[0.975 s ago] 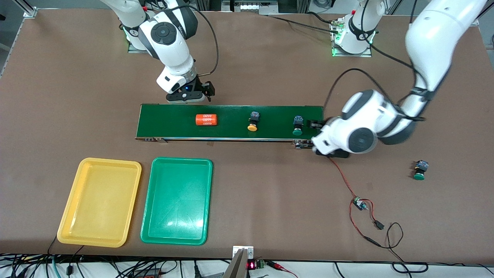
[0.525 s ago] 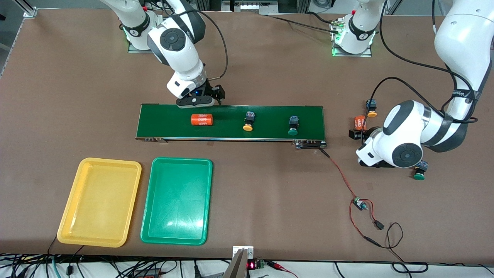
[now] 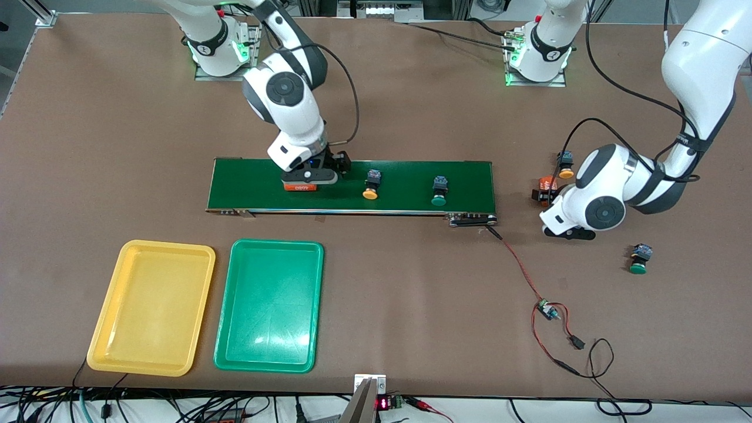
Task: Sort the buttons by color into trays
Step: 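Grasp another orange cylinder with the left gripper while the right gripper descends, then grasp the yellow button with the right gripper while the left gripper places cylinder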
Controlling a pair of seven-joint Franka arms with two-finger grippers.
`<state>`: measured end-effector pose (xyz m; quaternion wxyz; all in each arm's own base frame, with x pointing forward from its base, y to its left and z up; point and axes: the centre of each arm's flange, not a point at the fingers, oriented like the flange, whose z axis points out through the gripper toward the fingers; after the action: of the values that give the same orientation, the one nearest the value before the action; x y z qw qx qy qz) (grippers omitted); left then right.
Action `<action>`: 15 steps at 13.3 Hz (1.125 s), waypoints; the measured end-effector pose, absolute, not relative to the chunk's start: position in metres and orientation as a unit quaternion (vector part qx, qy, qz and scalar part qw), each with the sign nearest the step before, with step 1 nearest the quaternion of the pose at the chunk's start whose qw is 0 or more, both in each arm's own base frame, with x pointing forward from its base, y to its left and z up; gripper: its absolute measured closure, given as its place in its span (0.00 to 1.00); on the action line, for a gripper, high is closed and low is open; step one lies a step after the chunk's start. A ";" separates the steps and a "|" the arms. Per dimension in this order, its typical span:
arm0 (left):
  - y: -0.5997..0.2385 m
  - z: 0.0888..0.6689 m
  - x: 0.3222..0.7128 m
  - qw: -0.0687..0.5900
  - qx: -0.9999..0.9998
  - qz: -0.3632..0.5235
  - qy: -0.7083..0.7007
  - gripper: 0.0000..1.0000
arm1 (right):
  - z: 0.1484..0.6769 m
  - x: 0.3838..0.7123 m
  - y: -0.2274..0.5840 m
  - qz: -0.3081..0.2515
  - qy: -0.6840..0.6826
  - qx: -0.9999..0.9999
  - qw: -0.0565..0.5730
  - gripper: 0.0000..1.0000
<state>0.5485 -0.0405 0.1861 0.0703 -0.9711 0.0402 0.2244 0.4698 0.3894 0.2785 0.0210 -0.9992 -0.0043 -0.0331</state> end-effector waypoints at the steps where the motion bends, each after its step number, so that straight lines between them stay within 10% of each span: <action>1: -0.040 0.185 0.544 0.067 -0.974 0.214 0.041 0.00 | 0.275 0.473 0.393 -0.032 -0.005 -0.999 0.018 0.00; 7: -0.042 0.154 0.504 0.022 -0.983 0.176 0.051 0.18 | 0.277 0.482 0.389 -0.027 0.001 -1.000 0.009 0.00; 10: -0.041 0.168 0.508 0.034 -0.985 0.162 0.055 0.50 | 0.288 0.487 0.392 -0.020 0.005 -1.000 0.000 0.00; 15: -0.063 0.211 0.524 0.050 -0.985 0.132 0.098 0.50 | 0.287 0.488 0.394 -0.017 0.022 -1.000 -0.002 0.00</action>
<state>0.5235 -0.0629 0.2111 0.0498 -0.9852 0.0977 0.1317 0.4881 0.3938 0.2875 -0.0020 -0.9996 0.0224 -0.0174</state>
